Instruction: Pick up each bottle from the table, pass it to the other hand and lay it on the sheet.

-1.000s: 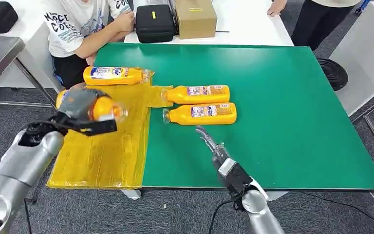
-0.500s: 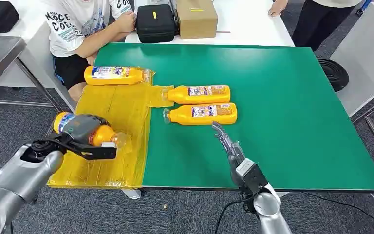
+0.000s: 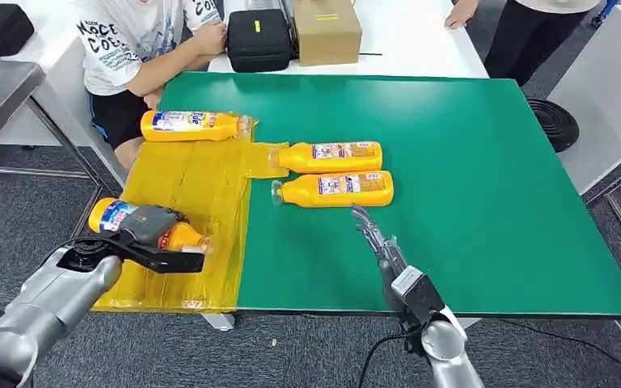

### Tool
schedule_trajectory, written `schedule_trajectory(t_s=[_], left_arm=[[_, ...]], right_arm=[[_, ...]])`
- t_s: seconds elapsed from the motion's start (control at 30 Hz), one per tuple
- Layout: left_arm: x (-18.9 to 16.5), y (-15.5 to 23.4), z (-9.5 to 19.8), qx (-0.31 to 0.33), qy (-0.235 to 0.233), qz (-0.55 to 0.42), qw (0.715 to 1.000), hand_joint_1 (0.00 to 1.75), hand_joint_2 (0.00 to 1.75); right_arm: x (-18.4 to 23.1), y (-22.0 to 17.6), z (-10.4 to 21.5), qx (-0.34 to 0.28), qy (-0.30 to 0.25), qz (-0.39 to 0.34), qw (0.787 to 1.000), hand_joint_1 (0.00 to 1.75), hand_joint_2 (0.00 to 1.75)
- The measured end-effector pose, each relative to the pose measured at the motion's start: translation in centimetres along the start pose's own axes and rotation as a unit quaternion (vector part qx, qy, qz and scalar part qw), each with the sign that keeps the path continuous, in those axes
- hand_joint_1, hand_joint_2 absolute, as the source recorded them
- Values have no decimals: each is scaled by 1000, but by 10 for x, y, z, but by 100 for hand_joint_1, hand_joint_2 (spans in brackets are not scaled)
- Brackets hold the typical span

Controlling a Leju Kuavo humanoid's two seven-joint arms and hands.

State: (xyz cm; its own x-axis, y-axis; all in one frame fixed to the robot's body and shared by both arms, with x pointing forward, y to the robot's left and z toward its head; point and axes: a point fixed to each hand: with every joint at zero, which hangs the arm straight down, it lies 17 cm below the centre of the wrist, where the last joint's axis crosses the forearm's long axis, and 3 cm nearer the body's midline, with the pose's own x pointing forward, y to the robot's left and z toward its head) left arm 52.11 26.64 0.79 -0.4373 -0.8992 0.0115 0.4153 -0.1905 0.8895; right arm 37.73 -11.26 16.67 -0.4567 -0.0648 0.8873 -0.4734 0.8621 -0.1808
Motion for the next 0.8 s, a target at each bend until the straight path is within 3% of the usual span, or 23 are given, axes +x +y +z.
schedule_trajectory(t_s=[0.07,0.1,0.13,0.17,0.2,0.23,0.27,0.8], left_arm=[[0,-1,-2,-3,1,0,1000,173,175],[1,-2,-3,-5,1,-1,1000,152,175],[1,-2,-4,-7,1,-3,1000,152,175],[1,-2,-4,-9,1,-4,1000,33,175],[2,-3,-5,-13,0,-4,1000,17,175],[1,-5,-5,-17,-1,-5,1000,17,175],[2,-5,-5,-20,-3,-6,1000,0,175],[7,-11,-4,-78,-36,-8,996,0,175]], right_arm=[[-1,0,1,-1,2,-1,1000,0,0],[-1,0,2,-1,2,-1,1000,0,0],[-2,1,2,-1,3,-2,1000,0,0],[-2,1,3,-1,3,-2,1000,0,0],[-2,1,3,-1,4,-3,1000,0,0],[-3,2,4,-2,5,-3,1000,0,0],[-3,2,5,-2,6,-3,1000,0,0],[-5,-5,1,-7,6,-4,1000,0,0]])
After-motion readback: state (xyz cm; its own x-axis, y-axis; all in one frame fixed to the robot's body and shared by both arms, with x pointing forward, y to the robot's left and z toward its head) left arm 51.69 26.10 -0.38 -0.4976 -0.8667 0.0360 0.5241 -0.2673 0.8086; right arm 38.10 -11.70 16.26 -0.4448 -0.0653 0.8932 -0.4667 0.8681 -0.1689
